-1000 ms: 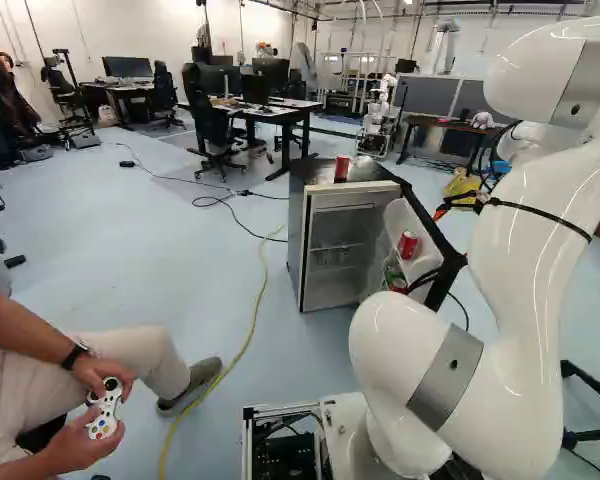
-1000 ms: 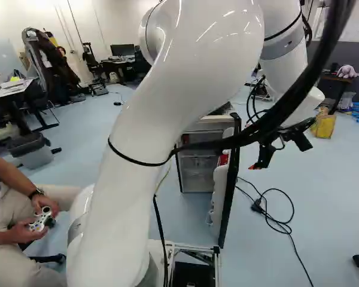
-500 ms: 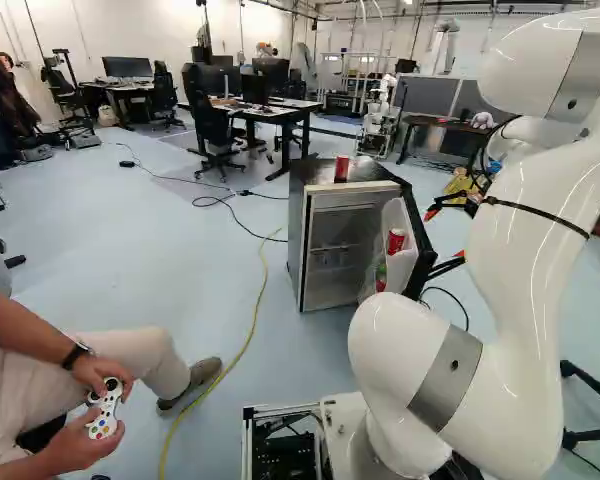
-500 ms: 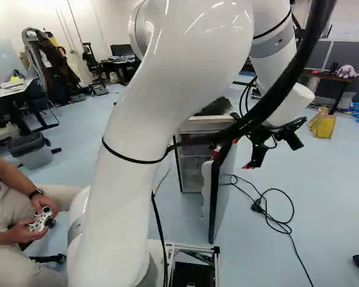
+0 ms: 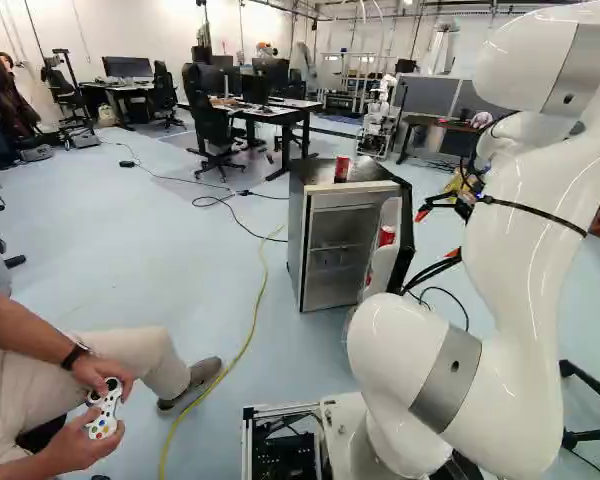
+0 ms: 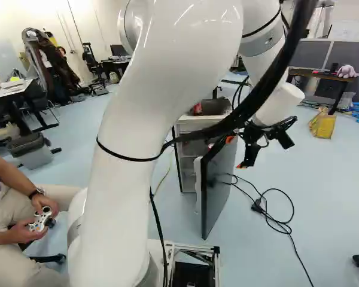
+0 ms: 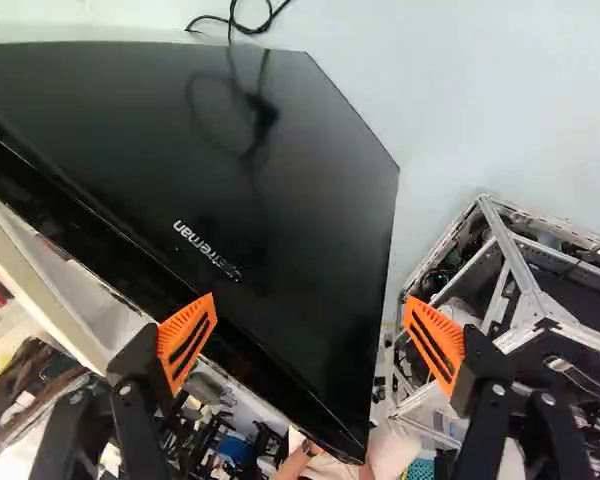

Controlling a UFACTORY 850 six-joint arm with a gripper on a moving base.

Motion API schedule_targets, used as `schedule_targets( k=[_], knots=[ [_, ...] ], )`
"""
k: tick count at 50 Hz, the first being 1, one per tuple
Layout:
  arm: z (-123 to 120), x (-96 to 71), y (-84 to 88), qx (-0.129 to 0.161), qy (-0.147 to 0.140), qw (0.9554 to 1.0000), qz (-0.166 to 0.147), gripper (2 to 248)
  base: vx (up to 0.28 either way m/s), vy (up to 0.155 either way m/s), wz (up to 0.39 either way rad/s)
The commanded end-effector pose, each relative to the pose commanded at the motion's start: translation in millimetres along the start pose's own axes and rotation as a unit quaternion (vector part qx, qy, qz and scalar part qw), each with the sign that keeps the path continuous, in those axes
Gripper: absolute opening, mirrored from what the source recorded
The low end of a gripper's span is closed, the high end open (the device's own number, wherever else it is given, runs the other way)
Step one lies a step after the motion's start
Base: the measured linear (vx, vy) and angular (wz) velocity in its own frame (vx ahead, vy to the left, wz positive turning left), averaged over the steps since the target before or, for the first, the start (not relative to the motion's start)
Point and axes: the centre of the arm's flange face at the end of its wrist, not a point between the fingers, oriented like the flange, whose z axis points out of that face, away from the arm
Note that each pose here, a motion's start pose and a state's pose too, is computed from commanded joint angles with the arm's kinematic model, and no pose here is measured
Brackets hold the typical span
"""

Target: Grab a drink from the fridge

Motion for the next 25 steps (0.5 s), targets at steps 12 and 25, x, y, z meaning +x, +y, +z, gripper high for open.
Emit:
schedule_targets(
  k=[12, 25],
  knots=[
    [6.2, -10.3, -8.3, -0.004, -0.006, 0.9999, -0.009, 247, 0.0, 0.0, 0.0],
    [13.3, -21.6, -18.4, -0.009, -0.013, 0.9997, -0.021, 247, 0.0, 0.0, 0.0]
  ],
)
